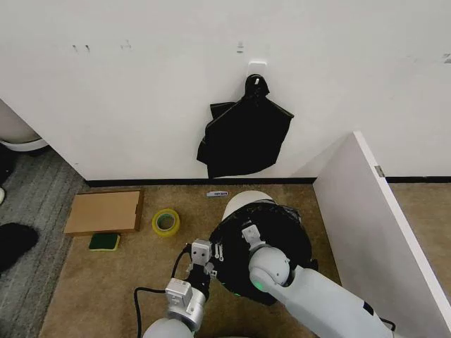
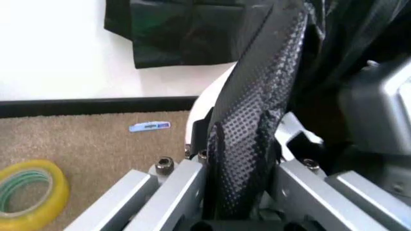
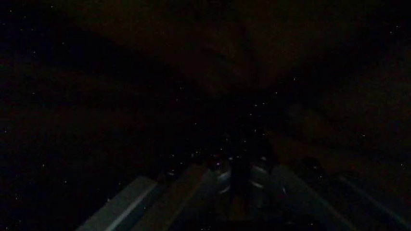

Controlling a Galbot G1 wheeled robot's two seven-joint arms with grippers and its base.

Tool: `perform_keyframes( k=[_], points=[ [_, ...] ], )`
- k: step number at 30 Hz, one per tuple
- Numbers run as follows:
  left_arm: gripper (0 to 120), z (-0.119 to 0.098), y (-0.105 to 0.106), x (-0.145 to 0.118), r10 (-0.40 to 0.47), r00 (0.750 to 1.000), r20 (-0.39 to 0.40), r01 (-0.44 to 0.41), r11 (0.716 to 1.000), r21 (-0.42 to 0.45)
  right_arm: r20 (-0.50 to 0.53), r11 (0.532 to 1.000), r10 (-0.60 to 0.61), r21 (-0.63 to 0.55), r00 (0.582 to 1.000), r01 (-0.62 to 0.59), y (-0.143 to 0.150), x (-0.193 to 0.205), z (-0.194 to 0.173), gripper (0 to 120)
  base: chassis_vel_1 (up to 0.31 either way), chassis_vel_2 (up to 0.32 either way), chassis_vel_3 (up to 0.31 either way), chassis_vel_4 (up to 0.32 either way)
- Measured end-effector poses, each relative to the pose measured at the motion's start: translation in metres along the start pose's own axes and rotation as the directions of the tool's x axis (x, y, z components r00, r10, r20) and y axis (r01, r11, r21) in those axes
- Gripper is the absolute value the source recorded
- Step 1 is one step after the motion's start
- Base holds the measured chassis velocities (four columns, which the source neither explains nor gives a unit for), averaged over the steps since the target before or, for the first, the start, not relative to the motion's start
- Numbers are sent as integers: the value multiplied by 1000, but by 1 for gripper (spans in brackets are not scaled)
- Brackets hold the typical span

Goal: Place the garbage bag over the trash bin.

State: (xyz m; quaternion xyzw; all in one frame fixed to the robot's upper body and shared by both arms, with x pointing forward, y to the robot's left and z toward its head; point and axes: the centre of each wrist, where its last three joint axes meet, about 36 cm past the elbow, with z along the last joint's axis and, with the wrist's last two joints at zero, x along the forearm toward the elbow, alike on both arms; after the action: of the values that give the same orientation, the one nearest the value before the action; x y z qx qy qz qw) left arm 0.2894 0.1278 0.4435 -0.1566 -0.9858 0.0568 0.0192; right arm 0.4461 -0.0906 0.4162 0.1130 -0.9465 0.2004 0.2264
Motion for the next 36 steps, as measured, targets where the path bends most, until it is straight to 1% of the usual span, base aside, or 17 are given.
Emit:
perform_keyframes(
  k=[4,11,18,23,28,36],
  points=[
    [0,2,6,-7,-27,1000,3,27,1000,-4,10,1000,-9,-4,1000,9,-1,9,0,0,0,0,0,0],
    [0,6,19,-16,-70,998,-2,70,997,-10,65,999,-38,-15,997,39,-4,33,-10,0,0,0,0,0],
    [0,6,21,-20,-86,996,-9,86,996,1,103,997,-79,-19,992,81,-4,47,-15,0,0,0,0,0],
    [0,4,20,-19,-82,997,-13,82,997,10,130,994,-100,-30,987,104,-1,48,-16,0,0,0,0,0],
    [0,0,14,-11,-50,999,-18,51,998,23,165,994,-95,-37,982,103,6,36,-18,0,0,0,0,0],
    [0,-6,9,-6,-30,999,-15,30,999,40,153,994,-95,-31,984,101,16,23,-19,0,0,0,0,0]
  ],
)
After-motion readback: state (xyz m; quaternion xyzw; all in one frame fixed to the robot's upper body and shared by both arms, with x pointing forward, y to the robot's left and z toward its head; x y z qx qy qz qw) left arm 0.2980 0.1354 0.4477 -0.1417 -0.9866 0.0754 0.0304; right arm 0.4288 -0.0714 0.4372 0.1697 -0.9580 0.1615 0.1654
